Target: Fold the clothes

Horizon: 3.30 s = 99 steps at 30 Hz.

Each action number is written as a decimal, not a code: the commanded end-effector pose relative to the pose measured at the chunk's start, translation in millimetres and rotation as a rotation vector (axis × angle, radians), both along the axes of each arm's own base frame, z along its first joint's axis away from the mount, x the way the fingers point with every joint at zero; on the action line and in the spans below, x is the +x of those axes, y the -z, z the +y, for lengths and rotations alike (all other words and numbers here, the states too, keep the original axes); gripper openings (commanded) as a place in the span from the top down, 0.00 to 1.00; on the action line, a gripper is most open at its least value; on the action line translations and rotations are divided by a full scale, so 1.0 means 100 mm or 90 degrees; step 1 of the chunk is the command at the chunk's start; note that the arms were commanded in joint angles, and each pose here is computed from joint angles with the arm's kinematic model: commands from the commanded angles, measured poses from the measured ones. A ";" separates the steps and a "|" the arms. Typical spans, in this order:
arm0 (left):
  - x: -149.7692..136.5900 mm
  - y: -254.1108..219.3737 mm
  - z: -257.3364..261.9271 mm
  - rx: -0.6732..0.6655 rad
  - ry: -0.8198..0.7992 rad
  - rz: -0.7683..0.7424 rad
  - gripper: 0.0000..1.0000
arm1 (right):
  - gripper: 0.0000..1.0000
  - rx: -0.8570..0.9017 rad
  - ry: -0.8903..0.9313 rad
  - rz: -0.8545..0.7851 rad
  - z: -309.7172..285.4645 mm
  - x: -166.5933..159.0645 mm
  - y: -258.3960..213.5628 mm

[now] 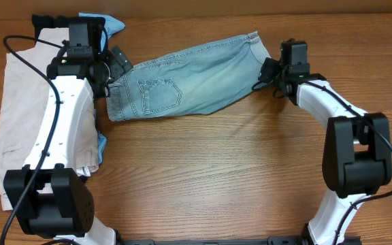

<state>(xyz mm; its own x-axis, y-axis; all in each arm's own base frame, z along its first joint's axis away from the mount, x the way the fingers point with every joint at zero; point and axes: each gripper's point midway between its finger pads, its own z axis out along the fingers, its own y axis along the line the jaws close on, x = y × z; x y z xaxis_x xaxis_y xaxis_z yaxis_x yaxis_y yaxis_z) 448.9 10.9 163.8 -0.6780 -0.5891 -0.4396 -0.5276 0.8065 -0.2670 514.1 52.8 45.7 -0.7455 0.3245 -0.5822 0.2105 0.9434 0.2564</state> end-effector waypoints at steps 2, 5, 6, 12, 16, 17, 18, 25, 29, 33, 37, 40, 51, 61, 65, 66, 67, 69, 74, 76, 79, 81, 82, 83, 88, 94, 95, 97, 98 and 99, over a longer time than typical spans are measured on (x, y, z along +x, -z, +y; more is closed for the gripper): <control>0.00 0.00 -0.05 0.020 0.032 0.010 0.00 | 0.44 -0.010 0.000 0.032 0.00 -0.02 0.23; -0.03 0.03 -0.04 0.021 0.031 0.021 0.00 | 0.47 -0.020 0.006 0.049 -0.03 -0.05 0.35; -0.03 0.03 -0.04 0.021 0.031 0.022 0.00 | 0.48 -0.025 0.009 0.051 -0.04 -0.06 0.36; -0.06 0.05 -0.04 0.021 0.031 0.030 0.00 | 0.59 -0.053 0.035 0.069 -0.15 -0.11 0.44; -0.12 0.08 -0.04 0.021 0.032 0.047 0.00 | 0.62 -0.083 0.052 0.108 -0.25 -0.24 0.52; -0.13 0.08 -0.04 0.021 0.032 0.052 0.00 | 0.63 -0.090 0.055 0.119 -0.27 -0.28 0.54; -0.14 0.09 -0.04 0.021 0.032 0.055 0.00 | 0.63 -0.098 0.059 0.133 -0.29 -0.33 0.56; -0.27 0.15 -0.04 0.030 0.052 0.093 0.00 | 0.63 -0.120 0.099 0.306 -0.50 -0.96 0.77; -0.38 0.19 -0.10 0.035 0.072 0.124 0.00 | 0.63 -0.098 0.183 0.444 -0.73 -1.49 0.81; -0.50 0.23 -0.20 0.037 0.093 0.156 0.00 | 0.73 -0.036 0.224 0.560 -0.87 -1.92 0.77; -0.56 0.25 -0.31 0.044 0.132 0.171 0.00 | 0.75 0.024 0.191 0.588 -0.96 -2.08 0.57; -0.55 0.25 -0.45 0.057 0.215 0.167 0.00 | 0.73 0.077 0.144 0.542 -0.95 -2.03 0.27; -0.37 0.37 -0.99 0.118 0.385 0.089 0.93 | 0.30 0.055 0.070 0.235 -0.94 -1.77 -1.34; -0.59 0.88 -1.06 0.107 0.389 0.121 0.96 | 0.30 0.050 0.072 0.187 -0.95 -1.75 -1.53; -0.53 1.05 -1.12 0.108 0.391 0.094 0.96 | 0.30 0.049 0.072 0.182 -0.95 -1.73 -1.54; -0.50 1.09 -1.14 0.108 0.392 0.087 0.96 | 0.30 0.049 0.072 0.182 -0.95 -1.73 -1.54; -0.46 1.12 -1.17 0.108 0.392 0.077 0.96 | 0.30 0.049 0.072 0.182 -0.95 -1.73 -1.54; -0.34 1.19 -1.23 0.104 0.386 0.056 0.96 | 0.31 0.049 0.072 0.182 -0.95 -1.73 -1.54; -0.14 1.39 -1.33 0.077 0.347 0.027 0.96 | 0.30 0.049 0.072 0.183 -0.95 -1.73 -1.54; -0.15 1.54 -1.37 0.066 0.352 0.039 0.96 | 0.31 0.049 0.072 0.185 -0.95 -1.74 -1.54; -0.17 1.77 -1.40 0.064 0.355 0.061 0.96 | 0.30 0.049 0.072 0.187 -0.95 -1.75 -1.54; -0.16 1.86 -1.41 0.063 0.355 0.065 0.95 | 0.30 0.049 0.072 0.186 -0.95 -1.74 -1.54; -0.14 1.88 -1.41 0.063 0.353 0.062 0.92 | 0.30 0.049 0.072 0.185 -0.95 -1.74 -1.54; -0.12 1.88 -1.40 0.061 0.348 0.057 0.87 | 0.30 0.049 0.072 0.185 -0.95 -1.74 -1.54; 0.03 1.66 -1.45 0.046 0.345 0.047 0.44 | 0.30 0.049 0.072 0.187 -0.95 -1.75 -1.53; 0.00 1.16 -1.40 0.050 0.343 0.133 0.00 | 0.30 0.045 0.074 0.212 -0.98 -1.72 -1.40; -0.01 1.09 -1.39 0.051 0.344 0.143 0.00 | 0.30 0.044 0.075 0.218 -0.98 -1.71 -1.36; -0.02 0.97 -1.38 0.063 0.388 0.151 0.00 | 0.30 0.046 0.075 0.231 -0.99 -1.69 -1.26; -0.03 0.95 -1.38 0.071 0.414 0.152 0.00 | 0.30 0.047 0.075 0.236 -0.99 -1.69 -1.21; -0.04 0.94 -1.36 0.080 0.436 0.156 0.00 | 0.30 0.047 0.075 0.241 -0.99 -1.68 -1.16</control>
<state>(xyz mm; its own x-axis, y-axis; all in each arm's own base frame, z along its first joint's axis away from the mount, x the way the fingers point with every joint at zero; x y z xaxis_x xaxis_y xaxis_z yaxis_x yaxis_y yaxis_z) 435.8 -125.4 60.3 -0.9686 -0.0579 -0.2417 -0.0342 0.9943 -0.1014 346.8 -45.6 177.1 -0.8453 0.4571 -0.2765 0.4062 0.8862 0.2229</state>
